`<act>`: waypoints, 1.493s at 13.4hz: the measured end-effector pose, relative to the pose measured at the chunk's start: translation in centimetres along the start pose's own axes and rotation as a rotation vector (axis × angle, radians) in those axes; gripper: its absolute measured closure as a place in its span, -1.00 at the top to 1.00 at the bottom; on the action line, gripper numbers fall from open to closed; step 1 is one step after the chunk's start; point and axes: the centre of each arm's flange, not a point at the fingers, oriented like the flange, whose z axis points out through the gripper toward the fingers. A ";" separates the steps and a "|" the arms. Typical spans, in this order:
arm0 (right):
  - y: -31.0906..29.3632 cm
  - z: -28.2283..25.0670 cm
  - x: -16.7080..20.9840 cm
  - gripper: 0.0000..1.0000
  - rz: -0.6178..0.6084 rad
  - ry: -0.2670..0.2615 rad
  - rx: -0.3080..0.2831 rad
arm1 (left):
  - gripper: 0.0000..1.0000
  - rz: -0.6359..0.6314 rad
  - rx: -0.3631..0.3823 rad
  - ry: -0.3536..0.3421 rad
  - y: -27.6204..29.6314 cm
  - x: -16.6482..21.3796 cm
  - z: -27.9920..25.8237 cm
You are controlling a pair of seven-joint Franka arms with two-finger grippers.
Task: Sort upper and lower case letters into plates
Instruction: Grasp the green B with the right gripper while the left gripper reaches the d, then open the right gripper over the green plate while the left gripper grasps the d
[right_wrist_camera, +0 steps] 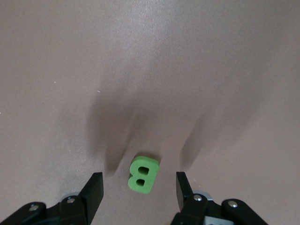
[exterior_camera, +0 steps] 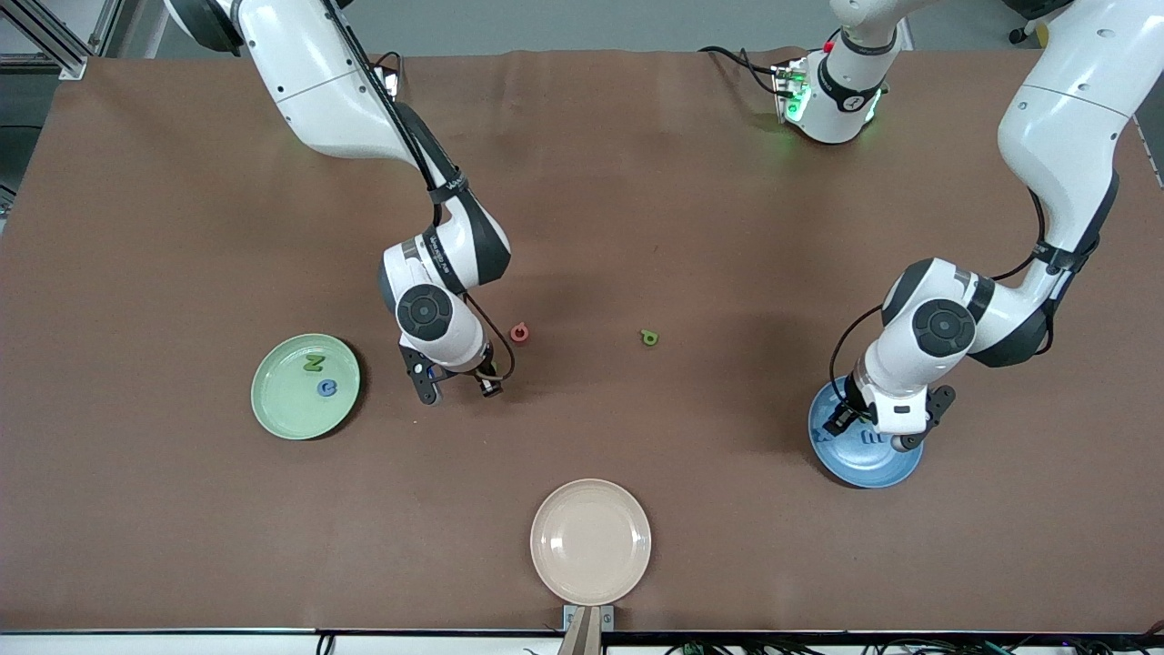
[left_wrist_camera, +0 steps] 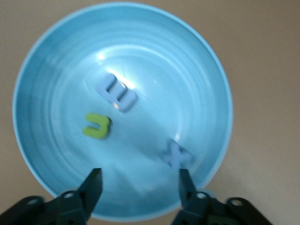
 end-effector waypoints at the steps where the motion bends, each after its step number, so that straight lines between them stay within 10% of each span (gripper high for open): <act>1: 0.0 0.2 0.0 0.40 -0.004 0.005 0.001 | 0.81 0.007 0.005 -0.010 1.3 -1.7 -0.8; 4: 0.0 0.8 0.1 0.13 -0.012 0.015 0.003 | 1.00 0.036 -0.002 -0.025 6.0 -9.3 -2.9; 6: -0.1 0.8 -0.1 -0.41 -0.014 0.016 0.005 | 1.00 0.084 -0.004 -0.030 8.5 -15.2 -3.2; 13: -0.5 -1.5 3.3 -0.44 -0.123 0.053 -0.031 | 0.99 0.222 0.012 -0.040 12.7 -30.2 -1.4; 20: 3.7 -9.5 19.7 -0.44 -0.432 -0.004 -0.085 | 0.62 0.197 0.059 -0.045 12.4 -31.9 2.0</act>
